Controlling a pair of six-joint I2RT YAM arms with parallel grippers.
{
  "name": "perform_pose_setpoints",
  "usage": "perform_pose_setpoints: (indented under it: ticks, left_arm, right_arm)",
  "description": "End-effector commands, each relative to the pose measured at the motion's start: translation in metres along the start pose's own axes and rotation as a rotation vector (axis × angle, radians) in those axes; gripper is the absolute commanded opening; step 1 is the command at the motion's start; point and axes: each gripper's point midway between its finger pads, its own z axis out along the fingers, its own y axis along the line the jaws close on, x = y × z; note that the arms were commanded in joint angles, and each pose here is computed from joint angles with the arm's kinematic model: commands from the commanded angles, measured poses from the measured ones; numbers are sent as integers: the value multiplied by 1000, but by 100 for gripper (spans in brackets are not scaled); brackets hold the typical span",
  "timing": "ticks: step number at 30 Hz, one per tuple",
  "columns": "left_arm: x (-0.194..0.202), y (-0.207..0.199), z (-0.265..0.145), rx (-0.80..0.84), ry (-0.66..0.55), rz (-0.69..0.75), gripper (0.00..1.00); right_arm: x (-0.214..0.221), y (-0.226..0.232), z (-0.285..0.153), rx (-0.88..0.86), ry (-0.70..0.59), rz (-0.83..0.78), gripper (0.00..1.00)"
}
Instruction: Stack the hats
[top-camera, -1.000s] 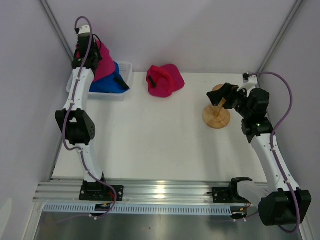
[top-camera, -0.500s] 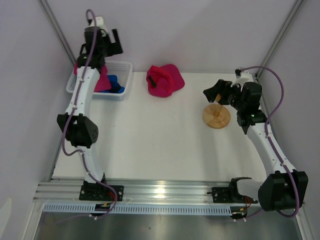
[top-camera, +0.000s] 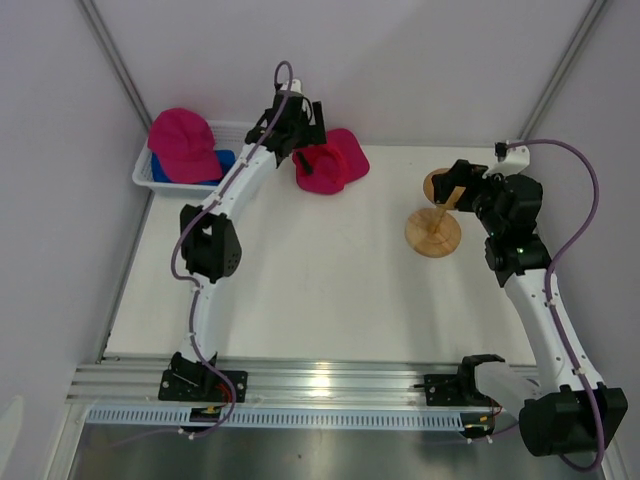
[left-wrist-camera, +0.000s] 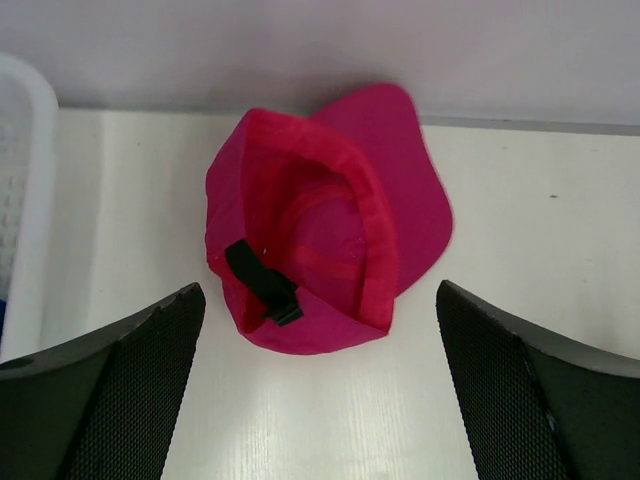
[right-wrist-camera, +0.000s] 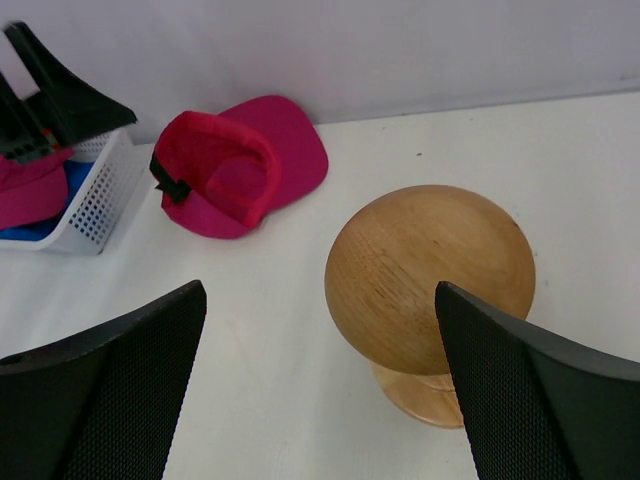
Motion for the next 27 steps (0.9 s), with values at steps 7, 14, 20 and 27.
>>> perform_pose_setpoints:
  ticks: [7,14,20,27]
  left_arm:
    - [60,25,59,-146,61,-91,94]
    - [51,30,60,-185,42,-172,88]
    - [78,60,69,-191,167,-331,86]
    - [83,67,82,-121,209,-407,79]
  right_arm:
    - [-20,-7,-13,43,-74,-70,99]
    - [-25,16,-13,-79,-86,-81,99]
    - [-25,18,-10,-92,-94,-76,99]
    - [-25,19,-9,-101,-90,-74,99]
